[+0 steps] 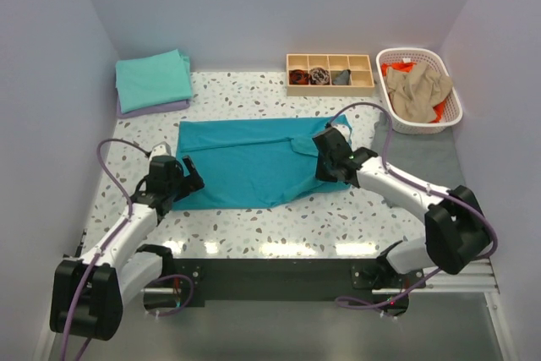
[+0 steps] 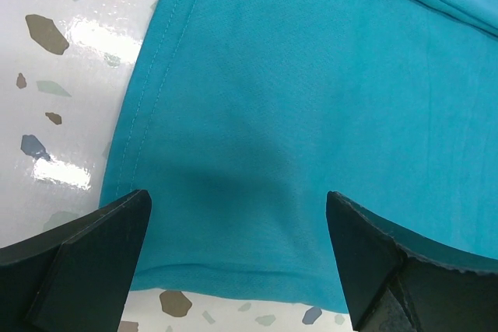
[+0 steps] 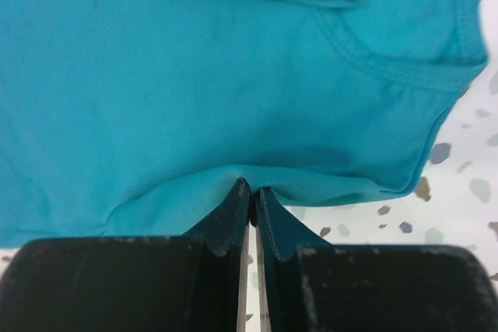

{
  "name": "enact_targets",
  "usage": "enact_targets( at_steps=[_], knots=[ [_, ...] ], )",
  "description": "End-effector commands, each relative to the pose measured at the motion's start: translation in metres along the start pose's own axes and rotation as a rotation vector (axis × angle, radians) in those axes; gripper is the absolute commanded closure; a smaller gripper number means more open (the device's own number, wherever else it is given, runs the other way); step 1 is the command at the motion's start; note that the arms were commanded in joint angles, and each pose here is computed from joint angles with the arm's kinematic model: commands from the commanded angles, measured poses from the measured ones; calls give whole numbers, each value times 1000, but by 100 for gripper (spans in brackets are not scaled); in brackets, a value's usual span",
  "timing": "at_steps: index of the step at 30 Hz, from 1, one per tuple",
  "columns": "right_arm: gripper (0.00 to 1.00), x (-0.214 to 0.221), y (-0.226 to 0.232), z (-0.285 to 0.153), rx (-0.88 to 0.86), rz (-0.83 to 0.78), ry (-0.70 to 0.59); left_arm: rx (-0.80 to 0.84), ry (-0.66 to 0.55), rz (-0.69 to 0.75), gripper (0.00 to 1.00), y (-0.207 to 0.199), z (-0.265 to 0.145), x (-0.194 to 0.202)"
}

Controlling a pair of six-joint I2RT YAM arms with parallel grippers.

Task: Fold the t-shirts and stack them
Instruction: Fold the tshirt

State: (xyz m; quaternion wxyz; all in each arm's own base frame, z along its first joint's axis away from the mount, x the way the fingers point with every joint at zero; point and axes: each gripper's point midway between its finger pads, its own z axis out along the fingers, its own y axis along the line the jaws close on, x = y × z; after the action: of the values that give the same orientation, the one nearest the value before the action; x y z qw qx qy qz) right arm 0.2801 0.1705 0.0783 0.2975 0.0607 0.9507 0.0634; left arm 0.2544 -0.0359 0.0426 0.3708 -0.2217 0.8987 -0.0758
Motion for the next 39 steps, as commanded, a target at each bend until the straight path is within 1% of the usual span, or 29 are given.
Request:
enact_targets(
  at_steps=[1,3,5,6,7,8,10,11,13,14,15,16,17,18,19,20,24,29,35,39],
  knots=[
    [92,-43,-14,-2,127,-32,-157,-1,-50,14,0,-7,-1,-19],
    [91,-49,-23,-1,178,-31,-175,-7,-45,17,0,-6,0,-19],
    [86,-52,-24,4,191,-39,-178,-11,-40,17,0,-5,1,-18],
    [79,-55,-28,4,206,-43,-186,-16,-38,18,0,-4,2,-17],
    [68,-62,-30,4,220,-44,-210,-16,-40,18,0,-5,2,-18],
    [50,-64,-30,4,225,-53,-216,-18,-39,17,0,-4,2,-18],
    [36,-73,-29,1,223,-68,-251,-17,-42,19,0,-5,1,-19],
    [34,-80,-26,-4,206,-68,-264,-16,-43,17,0,-5,1,-20],
    [34,-87,-21,-12,176,-84,-277,-19,-49,17,0,-5,0,-22],
    [34,-83,-8,-13,98,-111,-244,-21,-52,14,0,-5,0,-23],
    [34,-79,0,-14,57,-115,-217,-21,-54,13,0,-5,-1,-23],
    [34,-72,5,-16,29,-114,-170,-17,-58,11,0,-6,-2,-24],
    [35,-58,23,-15,-67,-110,-96,-19,-60,8,0,-5,-3,-25],
    [36,-47,29,-12,-104,-104,-44,-11,-62,4,0,-7,-4,-25],
    [36,-36,37,-7,-149,-88,-6,-2,-67,1,0,-9,-6,-26],
    [37,-24,51,-8,-230,-46,53,1,-69,-3,0,-9,-6,-26],
    [39,1,70,0,-344,74,122,-7,-62,-7,0,-7,-7,-21],
    [39,19,71,6,-361,144,153,-8,-64,-1,0,-6,-8,-21],
    [39,34,70,7,-348,167,169,-7,-46,4,0,-7,-4,-18],
    [39,33,70,16,-341,160,151,-11,-41,10,0,-5,-2,-16]
  ],
)
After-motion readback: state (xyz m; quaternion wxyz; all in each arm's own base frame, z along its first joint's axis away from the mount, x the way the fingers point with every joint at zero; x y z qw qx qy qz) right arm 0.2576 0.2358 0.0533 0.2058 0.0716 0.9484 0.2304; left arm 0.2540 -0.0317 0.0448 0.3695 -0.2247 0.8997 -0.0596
